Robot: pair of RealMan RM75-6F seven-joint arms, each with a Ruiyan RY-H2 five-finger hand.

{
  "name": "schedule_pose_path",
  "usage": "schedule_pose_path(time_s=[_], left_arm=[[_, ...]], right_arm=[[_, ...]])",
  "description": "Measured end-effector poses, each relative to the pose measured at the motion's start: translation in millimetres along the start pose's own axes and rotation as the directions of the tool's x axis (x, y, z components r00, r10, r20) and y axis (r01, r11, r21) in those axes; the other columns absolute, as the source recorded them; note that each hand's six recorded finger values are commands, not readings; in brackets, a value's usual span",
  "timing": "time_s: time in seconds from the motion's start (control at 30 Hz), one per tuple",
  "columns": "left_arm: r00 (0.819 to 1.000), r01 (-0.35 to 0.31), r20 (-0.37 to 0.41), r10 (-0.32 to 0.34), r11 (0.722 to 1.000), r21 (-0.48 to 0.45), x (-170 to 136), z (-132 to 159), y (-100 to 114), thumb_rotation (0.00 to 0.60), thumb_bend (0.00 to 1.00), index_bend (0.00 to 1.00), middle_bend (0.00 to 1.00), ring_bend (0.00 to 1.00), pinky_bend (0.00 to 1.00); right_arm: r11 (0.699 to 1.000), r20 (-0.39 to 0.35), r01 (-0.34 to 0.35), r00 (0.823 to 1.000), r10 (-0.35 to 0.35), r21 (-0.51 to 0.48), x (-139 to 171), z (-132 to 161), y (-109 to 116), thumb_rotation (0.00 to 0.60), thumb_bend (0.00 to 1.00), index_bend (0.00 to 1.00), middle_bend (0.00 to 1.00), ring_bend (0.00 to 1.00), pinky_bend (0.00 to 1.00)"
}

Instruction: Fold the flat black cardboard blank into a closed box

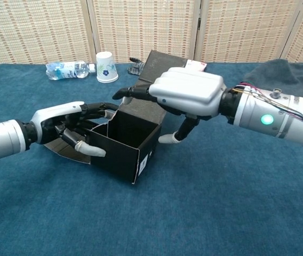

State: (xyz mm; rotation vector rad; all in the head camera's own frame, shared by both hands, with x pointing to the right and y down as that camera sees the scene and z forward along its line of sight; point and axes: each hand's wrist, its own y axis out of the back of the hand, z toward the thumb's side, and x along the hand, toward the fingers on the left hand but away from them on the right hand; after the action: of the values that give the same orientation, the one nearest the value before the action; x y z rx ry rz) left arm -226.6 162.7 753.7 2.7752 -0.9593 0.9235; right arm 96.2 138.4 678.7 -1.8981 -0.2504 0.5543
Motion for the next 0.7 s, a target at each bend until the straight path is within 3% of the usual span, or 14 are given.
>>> schedule_pose_path(time_s=[0.2, 0.3, 0.43, 0.57, 0.7], left_arm=[[0.999, -0.051, -0.01, 0.051, 0.998, 0.035, -5.0, -2.9, 3.5, 0.6, 0.07, 0.1, 0.17, 0.47, 0.65], [0.997, -0.074, -0.016, 0.074, 0.996, 0.044, -8.7, -3.7, 5.1, 0.6, 0.07, 0.1, 0.17, 0.47, 0.65], [0.995, -0.092, -0.022, 0.094, 0.993, 0.071, -14.1, -3.5, 4.8, 0.6, 0.07, 0.09, 0.15, 0.46, 0.65], [0.995, -0.094, -0.03, 0.098, 0.989, 0.116, -18.4, -3.1, 2.3, 0.6, 0.07, 0.04, 0.11, 0.45, 0.65], [0.995, -0.083, -0.047, 0.092, 0.982, 0.168, -21.5, -3.1, -0.3, 0.6, 0.07, 0.0, 0.03, 0.43, 0.65]], right_arm=[[0.988, 0.108, 0.055, 0.993, -0.04, -0.143, 29.4, -6.9, 10.7, 0.6, 0.19, 0.04, 0.18, 0.75, 0.98], [0.962, 0.18, 0.088, 0.983, -0.041, -0.259, 50.0, -7.4, 13.5, 0.6, 0.18, 0.06, 0.23, 0.75, 0.98], [0.891, 0.29, 0.134, 0.957, -0.002, -0.434, 77.9, -5.6, 12.4, 0.6, 0.15, 0.08, 0.25, 0.75, 0.98], [0.8, 0.394, 0.158, 0.913, 0.104, -0.579, 105.3, -6.2, 7.2, 0.6, 0.11, 0.08, 0.25, 0.75, 0.98], [0.744, 0.446, 0.144, 0.867, 0.224, -0.653, 123.8, -9.1, -3.2, 0.6, 0.03, 0.02, 0.15, 0.74, 0.98]])
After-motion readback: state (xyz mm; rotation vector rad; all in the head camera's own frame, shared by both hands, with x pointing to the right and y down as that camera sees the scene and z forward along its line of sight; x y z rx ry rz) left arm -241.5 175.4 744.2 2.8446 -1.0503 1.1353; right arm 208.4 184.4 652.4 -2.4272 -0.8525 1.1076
